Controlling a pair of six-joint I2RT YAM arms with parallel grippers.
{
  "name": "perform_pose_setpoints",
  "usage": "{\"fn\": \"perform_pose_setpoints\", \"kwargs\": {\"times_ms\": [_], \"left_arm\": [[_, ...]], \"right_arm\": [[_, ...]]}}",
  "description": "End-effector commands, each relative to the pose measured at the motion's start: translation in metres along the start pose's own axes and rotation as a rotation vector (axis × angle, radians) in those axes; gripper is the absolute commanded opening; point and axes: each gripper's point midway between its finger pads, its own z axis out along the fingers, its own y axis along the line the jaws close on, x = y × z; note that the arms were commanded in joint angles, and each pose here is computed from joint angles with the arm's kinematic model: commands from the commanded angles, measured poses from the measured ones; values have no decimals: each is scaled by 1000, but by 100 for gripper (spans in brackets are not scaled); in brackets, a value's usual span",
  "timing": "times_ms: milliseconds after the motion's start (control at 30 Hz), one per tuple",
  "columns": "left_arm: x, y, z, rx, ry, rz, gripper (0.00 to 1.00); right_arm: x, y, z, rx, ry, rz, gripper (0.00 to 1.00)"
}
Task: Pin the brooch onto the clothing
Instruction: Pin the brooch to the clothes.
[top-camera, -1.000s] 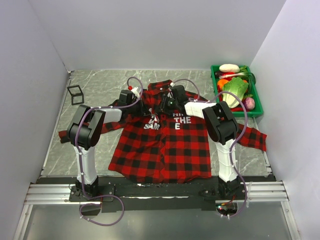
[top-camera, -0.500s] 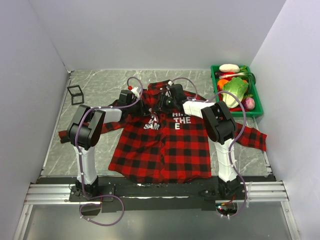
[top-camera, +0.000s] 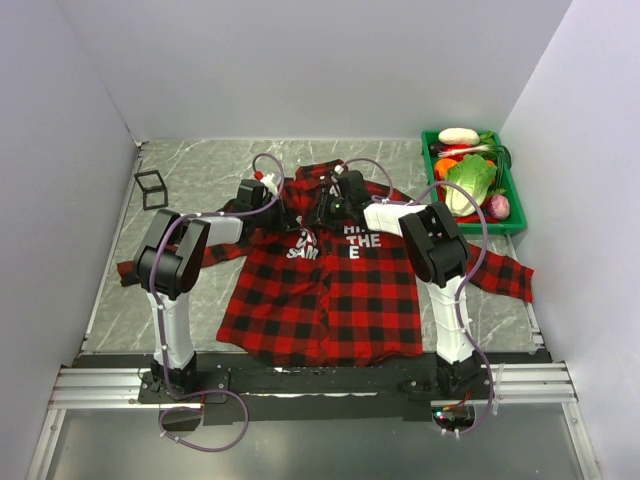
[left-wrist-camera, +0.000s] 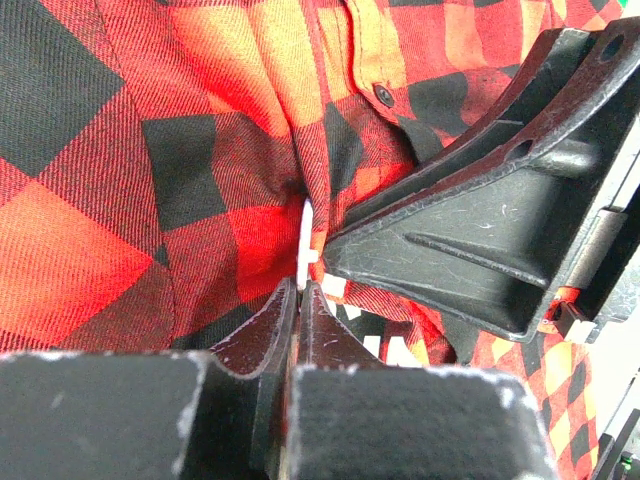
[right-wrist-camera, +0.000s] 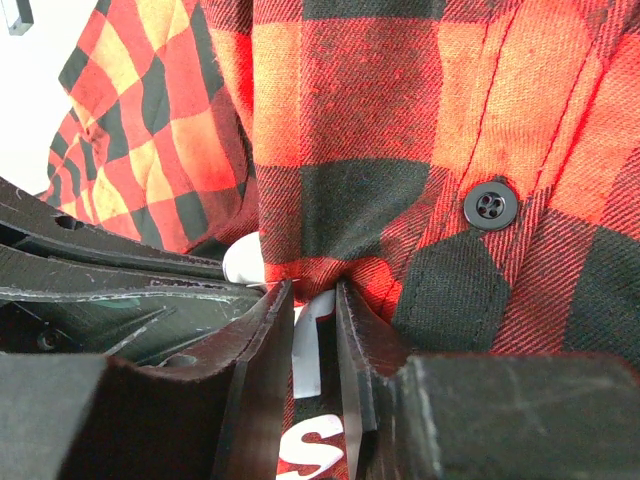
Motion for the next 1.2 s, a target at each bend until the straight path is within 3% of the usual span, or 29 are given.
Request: {"fn": "perform_pose_setpoints", "kwargs": {"times_ms": [0, 1167], "left_arm": [[0, -6, -4, 13, -2, 10, 1], [4, -15, -4, 60, -11, 49, 1]], "right_arm": [[-7, 11, 8, -12, -24, -22, 31], [-5, 14, 21, 32, -14, -36, 29]]}}
